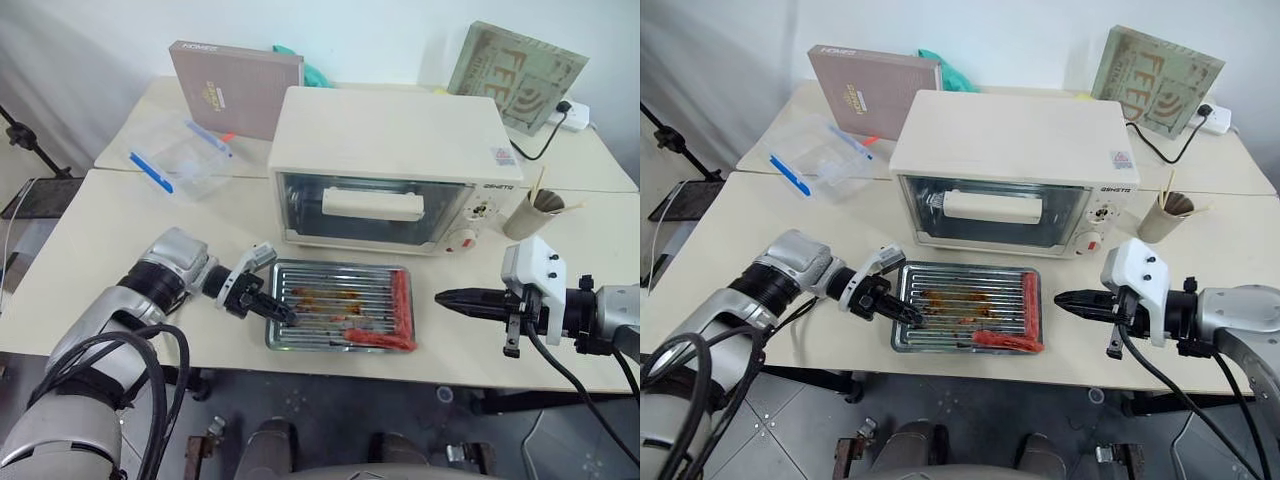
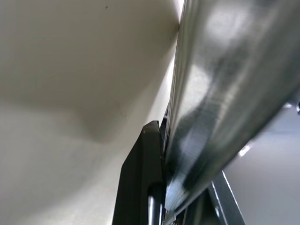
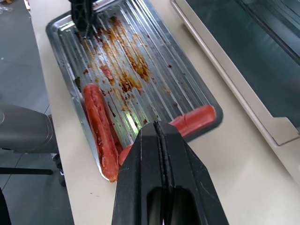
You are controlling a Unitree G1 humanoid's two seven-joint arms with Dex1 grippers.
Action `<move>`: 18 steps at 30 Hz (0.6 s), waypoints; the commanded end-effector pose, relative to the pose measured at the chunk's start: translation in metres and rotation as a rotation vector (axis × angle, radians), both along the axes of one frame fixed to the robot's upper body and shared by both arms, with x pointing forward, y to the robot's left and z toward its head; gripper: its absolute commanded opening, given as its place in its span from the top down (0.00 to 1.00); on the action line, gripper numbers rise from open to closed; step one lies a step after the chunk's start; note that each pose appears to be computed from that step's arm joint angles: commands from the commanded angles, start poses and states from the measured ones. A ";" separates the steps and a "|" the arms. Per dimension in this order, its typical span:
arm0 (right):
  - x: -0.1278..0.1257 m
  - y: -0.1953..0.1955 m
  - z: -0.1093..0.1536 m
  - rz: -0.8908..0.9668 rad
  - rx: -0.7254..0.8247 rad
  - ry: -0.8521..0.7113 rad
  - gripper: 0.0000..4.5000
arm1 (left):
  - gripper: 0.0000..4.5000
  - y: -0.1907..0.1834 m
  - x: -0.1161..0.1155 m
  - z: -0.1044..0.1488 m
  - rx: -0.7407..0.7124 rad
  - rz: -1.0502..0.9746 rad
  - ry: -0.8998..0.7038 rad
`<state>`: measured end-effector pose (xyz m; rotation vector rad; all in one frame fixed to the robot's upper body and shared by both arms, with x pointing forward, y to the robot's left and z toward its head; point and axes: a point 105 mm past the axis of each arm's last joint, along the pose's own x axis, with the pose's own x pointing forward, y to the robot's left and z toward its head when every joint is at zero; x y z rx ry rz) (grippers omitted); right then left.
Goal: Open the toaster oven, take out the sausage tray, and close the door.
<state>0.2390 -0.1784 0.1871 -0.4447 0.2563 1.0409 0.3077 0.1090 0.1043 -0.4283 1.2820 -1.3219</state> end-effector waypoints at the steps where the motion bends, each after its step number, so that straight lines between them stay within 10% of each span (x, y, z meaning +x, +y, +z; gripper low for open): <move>1: -0.004 0.001 0.010 0.007 -0.014 -0.052 1.00 | 0.93 -0.004 -0.011 -0.028 0.043 -0.044 0.083; 18: -0.006 -0.001 0.010 0.004 -0.022 -0.046 1.00 | 0.03 0.002 -0.003 -0.032 0.086 -0.013 0.070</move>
